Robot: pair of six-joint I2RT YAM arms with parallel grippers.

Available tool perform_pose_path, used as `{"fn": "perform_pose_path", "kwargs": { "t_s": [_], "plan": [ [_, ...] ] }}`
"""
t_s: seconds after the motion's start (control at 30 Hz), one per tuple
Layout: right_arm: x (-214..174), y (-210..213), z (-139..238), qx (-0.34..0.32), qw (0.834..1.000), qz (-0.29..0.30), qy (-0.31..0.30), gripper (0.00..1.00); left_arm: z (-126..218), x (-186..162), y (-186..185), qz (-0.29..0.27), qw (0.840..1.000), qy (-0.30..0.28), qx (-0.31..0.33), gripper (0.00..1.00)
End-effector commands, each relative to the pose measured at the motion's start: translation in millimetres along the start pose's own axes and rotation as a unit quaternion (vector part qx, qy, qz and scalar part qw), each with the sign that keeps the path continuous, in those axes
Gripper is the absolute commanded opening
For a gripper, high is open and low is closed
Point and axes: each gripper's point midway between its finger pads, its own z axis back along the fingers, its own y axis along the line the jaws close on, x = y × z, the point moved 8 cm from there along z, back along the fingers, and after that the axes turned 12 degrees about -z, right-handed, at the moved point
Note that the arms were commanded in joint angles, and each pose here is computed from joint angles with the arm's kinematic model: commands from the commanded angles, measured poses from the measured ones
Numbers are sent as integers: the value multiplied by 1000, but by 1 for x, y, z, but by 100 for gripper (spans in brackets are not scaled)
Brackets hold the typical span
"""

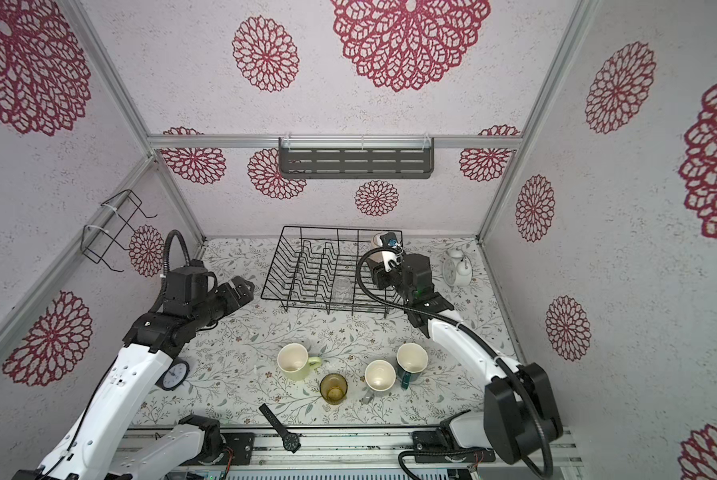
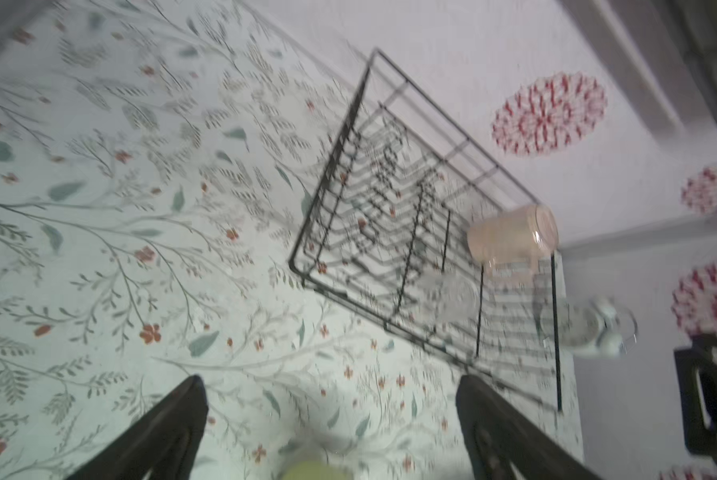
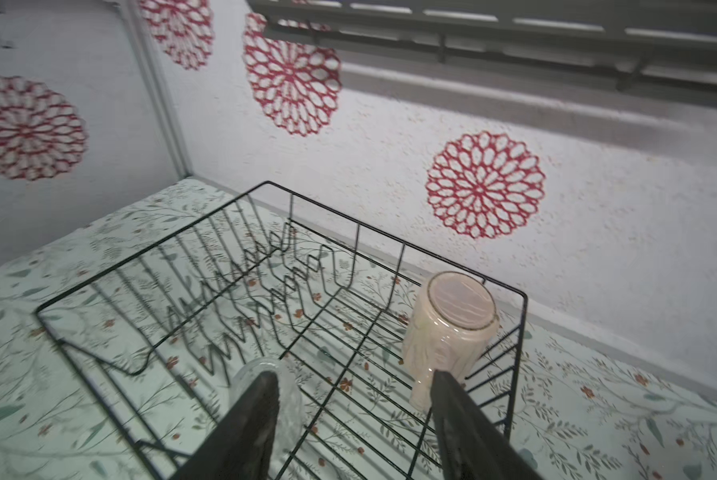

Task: Load the cups into the dish rack
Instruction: 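Open the right gripper off the pink mug and withdraw while left arm reaches forward, then grasp the light green mug with the left gripper and lift it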

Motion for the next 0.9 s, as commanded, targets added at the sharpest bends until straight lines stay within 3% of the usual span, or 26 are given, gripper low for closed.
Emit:
{"fn": "perform_pose_path", "kwargs": {
  "t_s": [0.0,0.13,0.27,0.43,0.7,0.87],
  "plan": [
    [-18,31,18,94,992,73,44,63,0,-33,-17,-53,987,139,-65,97],
    [-39,58,33,178,974,141,27,67,1,-62,-23,-74,978,189,-55,97],
    [-52,76,45,193,955,225,6,69,-2,-85,-25,-71,968,237,-50,97],
    [-53,81,47,215,953,215,-13,72,-9,-108,-30,-97,956,276,-26,97],
    [-48,76,51,186,960,206,-30,73,-38,-127,-35,-122,943,309,13,98],
    [-46,71,56,157,965,207,-39,74,-61,-140,-27,-125,937,324,37,89]
  ]
}}
